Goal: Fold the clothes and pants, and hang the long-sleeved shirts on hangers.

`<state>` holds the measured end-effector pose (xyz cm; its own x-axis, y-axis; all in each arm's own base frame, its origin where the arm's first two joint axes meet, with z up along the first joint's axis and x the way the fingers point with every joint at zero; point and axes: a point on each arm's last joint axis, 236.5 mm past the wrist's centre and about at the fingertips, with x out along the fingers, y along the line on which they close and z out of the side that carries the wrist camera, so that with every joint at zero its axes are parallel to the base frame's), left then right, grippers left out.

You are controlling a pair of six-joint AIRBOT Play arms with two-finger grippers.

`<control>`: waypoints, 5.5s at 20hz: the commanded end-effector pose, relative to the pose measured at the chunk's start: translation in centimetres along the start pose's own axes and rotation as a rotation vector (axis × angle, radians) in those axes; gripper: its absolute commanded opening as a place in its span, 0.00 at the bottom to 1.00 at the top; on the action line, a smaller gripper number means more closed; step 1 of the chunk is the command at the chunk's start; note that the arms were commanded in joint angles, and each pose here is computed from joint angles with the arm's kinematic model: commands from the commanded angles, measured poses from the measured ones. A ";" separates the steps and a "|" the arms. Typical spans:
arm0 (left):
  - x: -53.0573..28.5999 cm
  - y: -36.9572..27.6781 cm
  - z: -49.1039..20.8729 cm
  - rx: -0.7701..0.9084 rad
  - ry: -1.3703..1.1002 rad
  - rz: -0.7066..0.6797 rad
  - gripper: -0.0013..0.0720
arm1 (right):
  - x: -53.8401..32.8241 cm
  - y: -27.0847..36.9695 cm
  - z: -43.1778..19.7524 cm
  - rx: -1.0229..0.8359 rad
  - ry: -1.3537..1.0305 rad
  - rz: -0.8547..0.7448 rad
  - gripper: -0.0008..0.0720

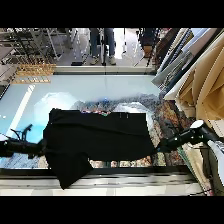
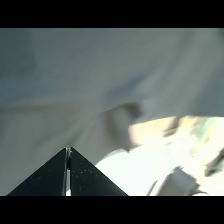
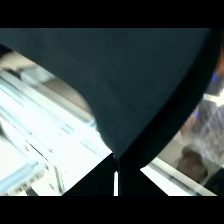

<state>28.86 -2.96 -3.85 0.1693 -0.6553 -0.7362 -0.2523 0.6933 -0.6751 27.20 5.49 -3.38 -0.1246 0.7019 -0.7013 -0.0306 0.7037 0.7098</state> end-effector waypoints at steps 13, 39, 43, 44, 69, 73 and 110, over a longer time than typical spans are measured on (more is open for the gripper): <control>4.6 9.4 -6.2 -0.153 0.066 0.293 0.44 | -1.7 2.8 3.5 -0.061 -0.092 -0.042 0.03; -2.0 -6.4 22.2 -0.085 -0.433 -0.255 0.03 | -0.6 -0.3 18.5 0.135 -0.550 -0.121 0.03; 0.0 -5.8 25.9 -0.105 -0.460 -0.268 0.03 | -1.4 0.1 22.7 0.085 -0.655 -0.122 0.03; 0.3 -5.5 26.2 -0.112 -0.464 -0.265 0.03 | -1.6 0.6 23.7 0.065 -0.664 -0.122 0.03; 2.2 -8.9 17.2 0.249 -0.157 -0.139 0.31 | 5.4 -1.5 20.1 0.204 -0.387 0.081 0.52; 5.0 -9.9 14.9 0.320 -0.065 -0.077 0.09 | 3.7 -2.9 17.0 0.119 -0.299 -0.038 0.03; 6.7 -11.2 14.8 0.482 -0.036 0.194 0.03 | 1.9 18.6 18.9 -0.233 -0.394 -0.299 0.70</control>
<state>45.13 -8.82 0.87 0.1787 -0.5050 -0.8444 0.1631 0.8616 -0.4807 47.85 29.43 8.74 0.3441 0.5840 -0.7352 -0.3936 0.8007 0.4517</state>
